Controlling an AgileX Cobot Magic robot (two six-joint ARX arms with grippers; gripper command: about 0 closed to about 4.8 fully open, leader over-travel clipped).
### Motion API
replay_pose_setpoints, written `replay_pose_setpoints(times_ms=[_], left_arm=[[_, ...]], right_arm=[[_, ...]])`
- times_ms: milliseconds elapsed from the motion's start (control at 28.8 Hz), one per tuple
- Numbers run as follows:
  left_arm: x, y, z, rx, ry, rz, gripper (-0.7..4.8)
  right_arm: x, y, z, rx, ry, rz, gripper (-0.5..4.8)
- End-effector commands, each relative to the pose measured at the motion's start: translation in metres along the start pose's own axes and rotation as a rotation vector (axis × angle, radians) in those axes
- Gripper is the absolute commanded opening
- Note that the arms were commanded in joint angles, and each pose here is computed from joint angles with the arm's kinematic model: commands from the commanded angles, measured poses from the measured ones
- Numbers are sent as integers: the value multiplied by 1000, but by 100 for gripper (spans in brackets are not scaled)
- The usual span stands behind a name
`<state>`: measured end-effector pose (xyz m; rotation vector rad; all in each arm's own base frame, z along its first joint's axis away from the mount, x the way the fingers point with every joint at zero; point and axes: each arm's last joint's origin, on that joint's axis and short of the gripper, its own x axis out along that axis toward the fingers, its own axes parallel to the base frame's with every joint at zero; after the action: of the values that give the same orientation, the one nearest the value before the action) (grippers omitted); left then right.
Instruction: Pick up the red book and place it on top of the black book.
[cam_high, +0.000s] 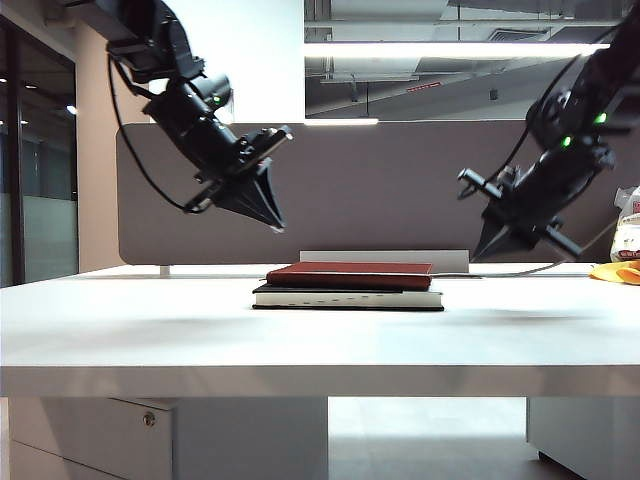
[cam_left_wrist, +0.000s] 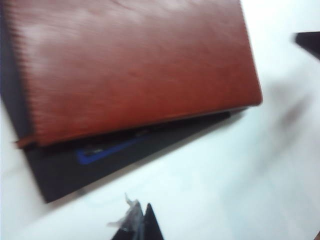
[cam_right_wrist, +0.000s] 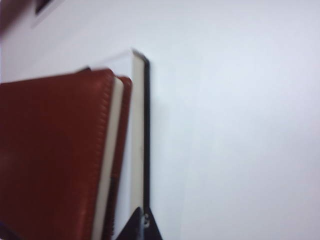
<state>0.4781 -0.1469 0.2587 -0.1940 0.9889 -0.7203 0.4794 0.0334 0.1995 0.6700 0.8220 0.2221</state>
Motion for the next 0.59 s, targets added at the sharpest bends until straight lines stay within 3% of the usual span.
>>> replay_pose_setpoints(times_ms=[35,591], left_arm=[[-19,1,6,14,-45,7,-6],[-74,-11,11,65,-94,88,-6]], right_arm=[[-13,2,5,-21,-5,-17,-2],[-56,25,7,-174,8,-104,-1]])
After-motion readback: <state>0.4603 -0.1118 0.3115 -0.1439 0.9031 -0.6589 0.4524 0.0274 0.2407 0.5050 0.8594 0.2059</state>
